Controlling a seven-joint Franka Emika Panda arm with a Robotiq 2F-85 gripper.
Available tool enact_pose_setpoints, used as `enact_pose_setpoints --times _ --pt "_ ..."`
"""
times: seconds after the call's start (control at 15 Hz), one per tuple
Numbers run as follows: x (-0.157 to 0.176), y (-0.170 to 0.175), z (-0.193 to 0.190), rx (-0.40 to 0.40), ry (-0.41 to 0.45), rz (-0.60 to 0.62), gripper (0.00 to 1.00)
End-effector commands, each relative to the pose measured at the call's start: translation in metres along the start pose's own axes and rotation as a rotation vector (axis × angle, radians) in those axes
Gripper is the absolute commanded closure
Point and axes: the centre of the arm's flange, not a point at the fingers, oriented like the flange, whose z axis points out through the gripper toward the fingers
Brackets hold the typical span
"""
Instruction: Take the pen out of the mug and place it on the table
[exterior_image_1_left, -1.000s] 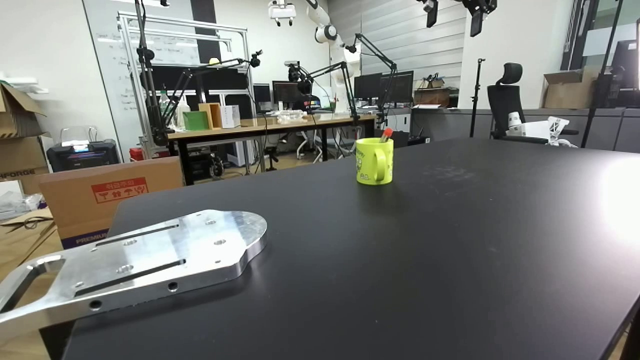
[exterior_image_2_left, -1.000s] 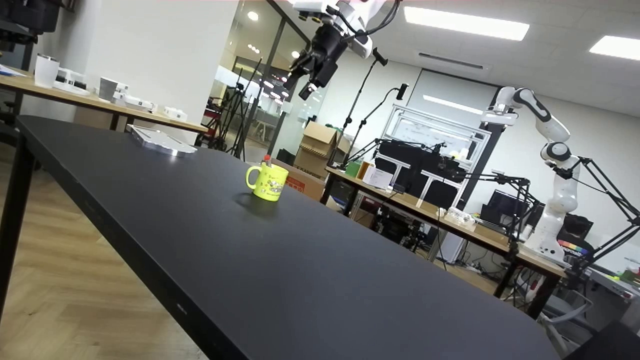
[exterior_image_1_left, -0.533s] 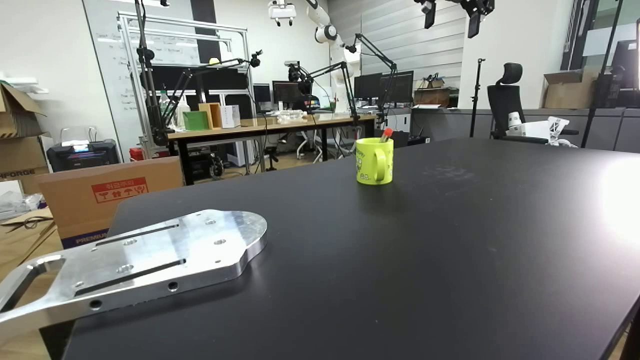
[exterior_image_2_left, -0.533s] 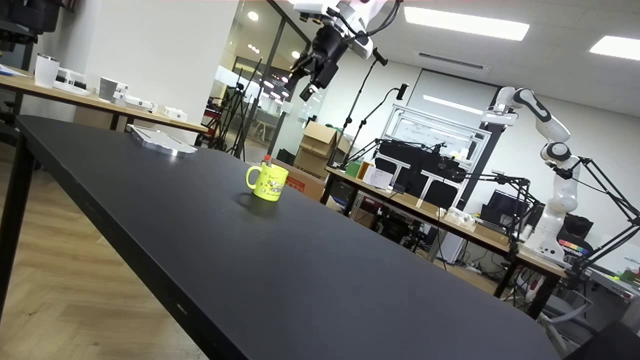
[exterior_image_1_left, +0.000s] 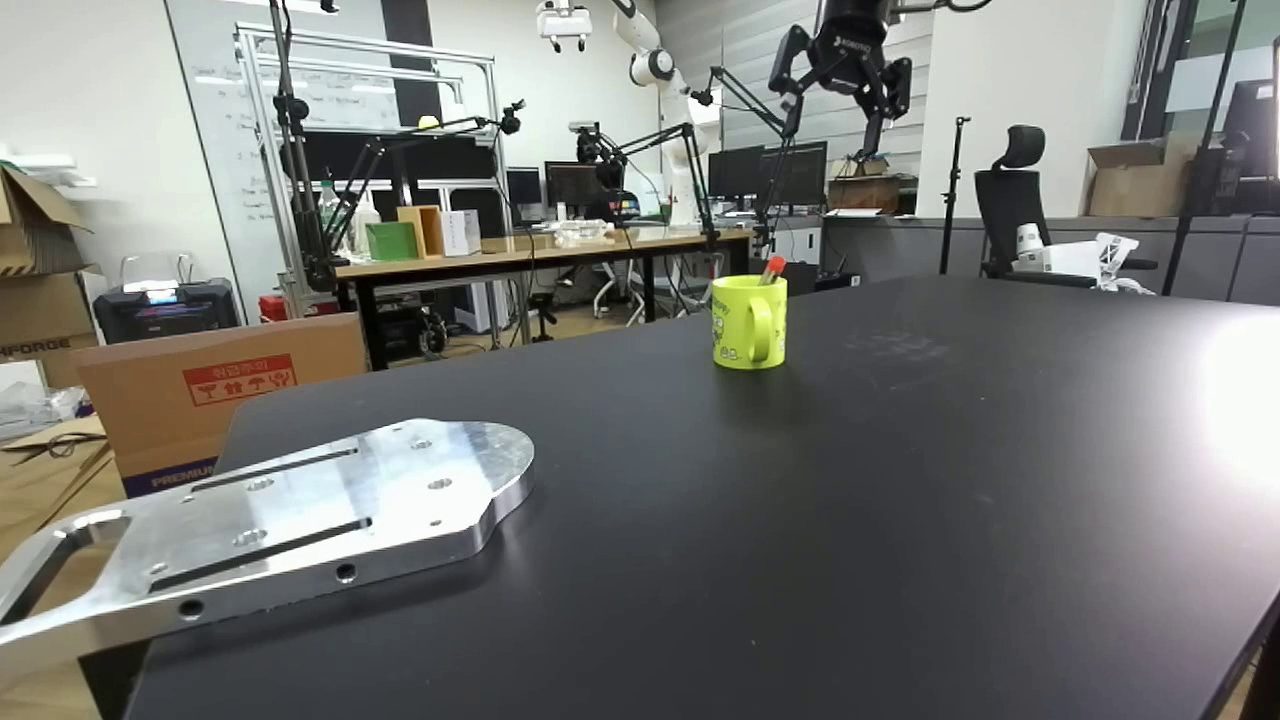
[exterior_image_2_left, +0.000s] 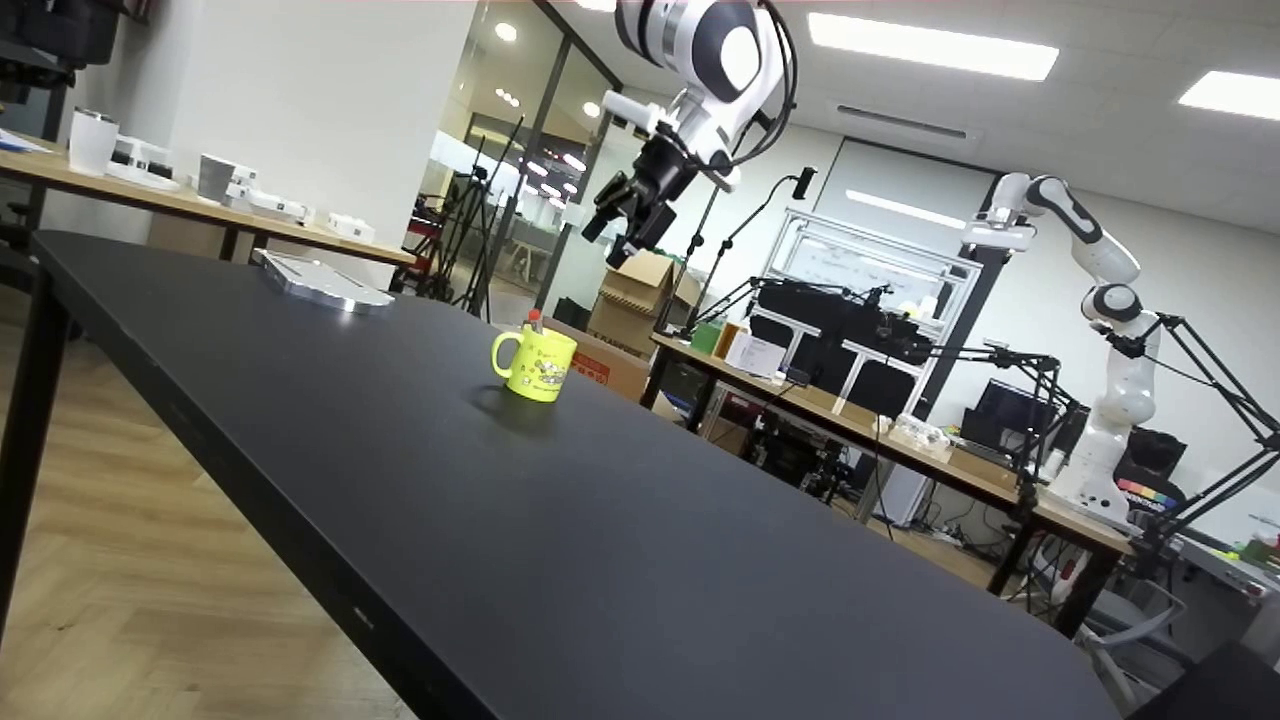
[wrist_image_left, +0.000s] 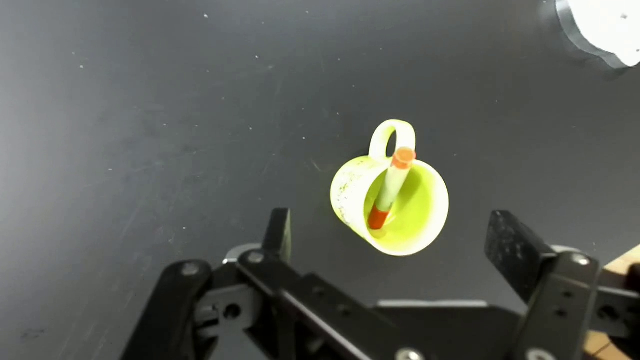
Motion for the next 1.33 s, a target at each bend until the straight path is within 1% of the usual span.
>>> enact_pose_setpoints --times 0.0,0.13,0.27,0.6,0.73,1.0,1.27 --pt "0.05 -0.028 0.02 0.099 -0.034 0.035 0.0" --pt "0.058 -0.035 0.042 0.142 -0.073 0.064 0.0" --pt "0.061 -0.036 0.059 0.159 -0.115 0.09 0.0" --pt "0.07 -0.022 0.088 0.187 -0.267 0.167 0.0" --pt "0.072 -0.013 0.096 0.201 -0.311 0.192 0.0" --pt "0.078 0.0 0.106 0.221 -0.355 0.225 0.0" --pt "0.081 -0.001 0.118 0.231 -0.371 0.218 0.0"
